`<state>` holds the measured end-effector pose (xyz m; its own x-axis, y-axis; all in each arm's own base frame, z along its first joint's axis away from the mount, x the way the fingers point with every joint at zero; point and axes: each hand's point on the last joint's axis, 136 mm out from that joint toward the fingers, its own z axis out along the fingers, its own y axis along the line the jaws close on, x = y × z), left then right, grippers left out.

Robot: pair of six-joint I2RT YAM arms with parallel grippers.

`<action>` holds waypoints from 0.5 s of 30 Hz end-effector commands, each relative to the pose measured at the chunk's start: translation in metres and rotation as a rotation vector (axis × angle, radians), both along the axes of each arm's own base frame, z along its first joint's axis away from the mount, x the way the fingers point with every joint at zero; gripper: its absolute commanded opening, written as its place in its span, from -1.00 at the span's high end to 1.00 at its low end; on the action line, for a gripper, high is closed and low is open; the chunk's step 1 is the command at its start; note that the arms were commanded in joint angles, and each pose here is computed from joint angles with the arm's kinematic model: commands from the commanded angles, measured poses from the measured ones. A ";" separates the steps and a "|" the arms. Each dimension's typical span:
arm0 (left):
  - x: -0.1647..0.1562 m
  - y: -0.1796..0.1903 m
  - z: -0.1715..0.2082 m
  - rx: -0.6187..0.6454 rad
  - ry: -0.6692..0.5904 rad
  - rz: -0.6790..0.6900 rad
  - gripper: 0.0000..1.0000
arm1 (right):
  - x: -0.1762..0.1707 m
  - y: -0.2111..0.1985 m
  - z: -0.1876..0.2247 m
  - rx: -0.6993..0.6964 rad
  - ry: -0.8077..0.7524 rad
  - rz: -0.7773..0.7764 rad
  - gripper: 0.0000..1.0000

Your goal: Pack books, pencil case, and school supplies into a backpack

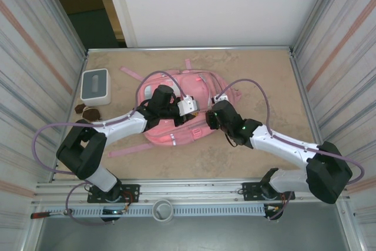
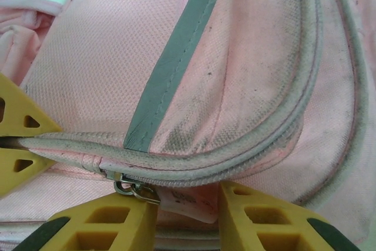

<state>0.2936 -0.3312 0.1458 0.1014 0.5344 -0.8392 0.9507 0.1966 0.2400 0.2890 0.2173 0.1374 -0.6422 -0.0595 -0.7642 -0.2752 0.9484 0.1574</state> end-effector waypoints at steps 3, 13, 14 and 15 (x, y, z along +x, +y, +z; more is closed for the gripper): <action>-0.006 -0.003 0.019 -0.049 -0.004 -0.023 1.00 | 0.003 -0.002 0.004 0.041 -0.016 0.033 0.52; -0.006 -0.003 0.021 -0.051 -0.012 -0.020 1.00 | 0.003 -0.009 0.008 0.055 -0.023 0.040 0.91; -0.006 -0.002 0.020 -0.048 -0.011 -0.018 1.00 | 0.003 -0.012 0.008 0.047 -0.026 0.032 0.96; -0.006 -0.001 0.020 -0.047 -0.013 -0.017 1.00 | 0.004 -0.016 0.008 0.039 -0.025 0.020 1.00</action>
